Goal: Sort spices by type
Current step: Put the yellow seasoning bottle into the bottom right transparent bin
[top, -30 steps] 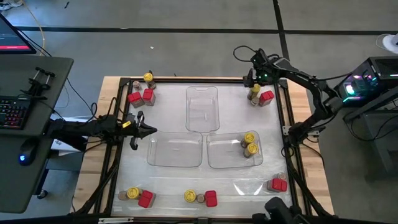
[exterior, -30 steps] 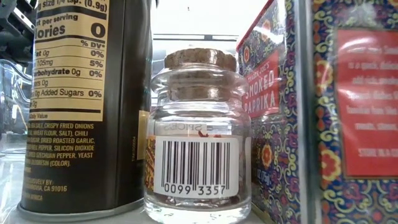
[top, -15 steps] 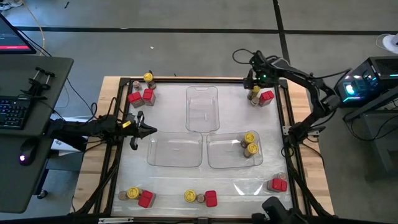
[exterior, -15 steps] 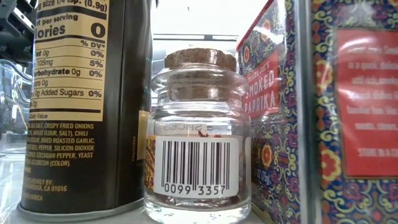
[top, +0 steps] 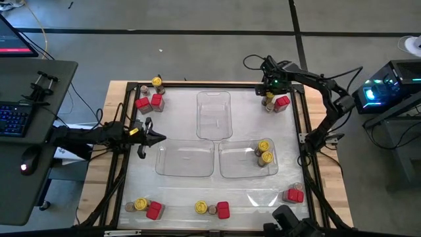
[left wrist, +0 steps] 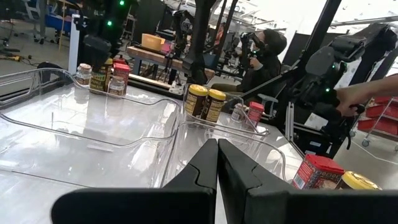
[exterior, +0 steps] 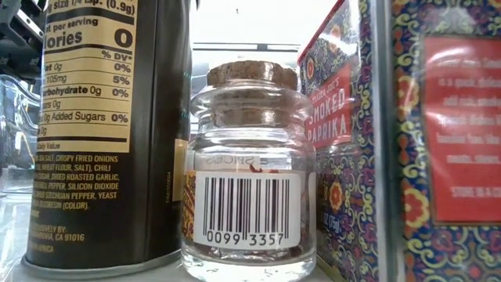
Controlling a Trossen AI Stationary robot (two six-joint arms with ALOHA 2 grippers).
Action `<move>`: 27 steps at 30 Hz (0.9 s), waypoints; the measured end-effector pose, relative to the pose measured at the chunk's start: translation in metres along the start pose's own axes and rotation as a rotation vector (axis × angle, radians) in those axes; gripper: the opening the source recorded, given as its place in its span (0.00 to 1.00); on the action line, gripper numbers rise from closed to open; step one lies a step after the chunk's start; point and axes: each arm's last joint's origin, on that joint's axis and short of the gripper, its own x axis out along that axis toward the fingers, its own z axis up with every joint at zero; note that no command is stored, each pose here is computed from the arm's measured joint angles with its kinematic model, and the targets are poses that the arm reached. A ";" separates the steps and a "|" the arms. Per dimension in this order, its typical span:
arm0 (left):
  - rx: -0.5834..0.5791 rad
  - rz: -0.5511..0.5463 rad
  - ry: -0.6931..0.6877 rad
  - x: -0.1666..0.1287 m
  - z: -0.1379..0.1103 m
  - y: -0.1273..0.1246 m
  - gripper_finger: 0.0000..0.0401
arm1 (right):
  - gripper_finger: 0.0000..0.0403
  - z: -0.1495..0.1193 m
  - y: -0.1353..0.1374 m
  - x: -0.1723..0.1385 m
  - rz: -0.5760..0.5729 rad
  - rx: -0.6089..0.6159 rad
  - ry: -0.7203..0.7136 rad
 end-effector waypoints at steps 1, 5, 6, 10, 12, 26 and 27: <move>0.000 0.000 0.000 0.000 0.000 0.000 0.00 | 0.73 0.000 0.000 0.000 0.001 0.000 -0.003; 0.000 0.000 0.000 0.000 0.000 0.000 0.00 | 0.58 0.001 0.000 0.000 0.003 -0.008 -0.006; 0.001 0.000 0.000 0.000 0.000 0.000 0.00 | 0.53 0.000 0.000 0.000 0.001 -0.014 -0.006; 0.001 0.000 0.000 0.000 0.000 0.000 0.00 | 0.53 0.000 0.000 0.000 0.002 -0.032 -0.002; 0.000 -0.001 0.000 0.000 0.000 0.000 0.00 | 0.53 0.000 0.000 0.000 0.011 -0.052 0.009; 0.001 0.000 0.000 0.000 0.000 0.000 0.00 | 0.53 -0.026 0.035 -0.112 0.271 -0.237 -0.193; 0.000 0.000 0.000 0.000 0.000 0.000 0.00 | 0.53 -0.033 0.039 -0.122 0.302 -0.247 -0.202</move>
